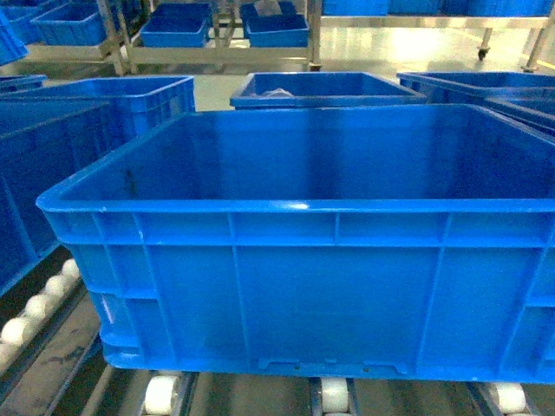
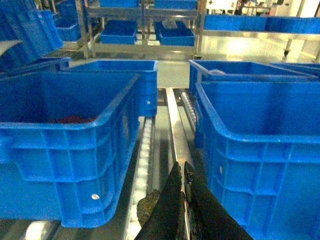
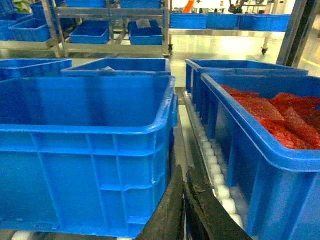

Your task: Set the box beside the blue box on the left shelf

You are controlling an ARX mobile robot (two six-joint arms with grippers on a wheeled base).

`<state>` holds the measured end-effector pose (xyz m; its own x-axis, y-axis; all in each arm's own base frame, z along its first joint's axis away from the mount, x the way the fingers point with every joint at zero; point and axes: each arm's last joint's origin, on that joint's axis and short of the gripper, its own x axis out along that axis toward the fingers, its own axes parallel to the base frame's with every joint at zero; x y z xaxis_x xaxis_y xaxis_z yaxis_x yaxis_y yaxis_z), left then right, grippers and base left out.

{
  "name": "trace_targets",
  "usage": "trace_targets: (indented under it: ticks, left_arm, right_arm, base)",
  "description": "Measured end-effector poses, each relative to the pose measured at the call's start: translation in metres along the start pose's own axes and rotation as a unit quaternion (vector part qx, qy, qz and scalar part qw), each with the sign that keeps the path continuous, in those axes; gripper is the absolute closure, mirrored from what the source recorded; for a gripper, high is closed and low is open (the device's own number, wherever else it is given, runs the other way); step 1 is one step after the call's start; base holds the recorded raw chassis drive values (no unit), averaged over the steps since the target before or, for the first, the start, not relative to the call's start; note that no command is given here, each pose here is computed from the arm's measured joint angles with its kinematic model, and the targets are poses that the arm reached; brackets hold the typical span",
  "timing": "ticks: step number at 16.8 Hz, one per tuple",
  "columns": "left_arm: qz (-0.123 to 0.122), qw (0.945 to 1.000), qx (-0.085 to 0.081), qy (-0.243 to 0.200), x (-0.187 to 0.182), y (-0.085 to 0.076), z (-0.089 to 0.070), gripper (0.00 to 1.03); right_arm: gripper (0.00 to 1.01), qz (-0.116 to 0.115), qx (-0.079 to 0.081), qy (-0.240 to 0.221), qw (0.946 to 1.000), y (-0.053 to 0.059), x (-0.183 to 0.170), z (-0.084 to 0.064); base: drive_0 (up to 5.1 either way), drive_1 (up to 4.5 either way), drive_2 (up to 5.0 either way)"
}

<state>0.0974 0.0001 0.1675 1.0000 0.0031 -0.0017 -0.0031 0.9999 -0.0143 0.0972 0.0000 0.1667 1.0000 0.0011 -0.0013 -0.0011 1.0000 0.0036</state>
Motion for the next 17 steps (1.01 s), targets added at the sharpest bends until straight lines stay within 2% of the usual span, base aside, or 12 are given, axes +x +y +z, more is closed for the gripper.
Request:
trace_targets:
  ticks: [6, 9, 10, 11, 17]
  left_arm:
    - [-0.001, 1.0000, 0.002, 0.000, 0.0000, -0.0001, 0.0001, 1.02]
    - [-0.001, 1.0000, 0.002, -0.001, 0.0000, -0.0001, 0.0001, 0.65]
    - [-0.001, 1.0000, 0.002, -0.001, 0.0000, -0.0001, 0.0001, 0.38]
    - [-0.001, 1.0000, 0.002, -0.001, 0.0000, -0.0001, 0.0001, 0.05]
    - [-0.001, 1.0000, 0.002, -0.001, 0.0000, -0.0001, 0.0001, 0.05]
  right_arm:
    - [0.99, 0.000, -0.001, -0.002, 1.0000, 0.0000, 0.0000, 0.0005]
    - [0.62, -0.001, 0.000, -0.002, 1.0000, -0.0001, 0.0000, 0.0004]
    - [0.34, -0.001, 0.000, -0.002, 1.0000, -0.0001, 0.0000, 0.0004]
    - [0.03, 0.000, 0.000, -0.002, 1.0000, 0.0000, 0.0000, 0.0004]
    - [0.03, -0.001, 0.000, -0.002, 1.0000, -0.0001, 0.0000, 0.0004]
  base:
    - [0.0, 0.00, 0.0]
    - [0.0, 0.00, 0.0]
    - [0.0, 0.00, 0.0]
    - [0.0, 0.00, 0.0]
    - [0.0, 0.00, 0.0]
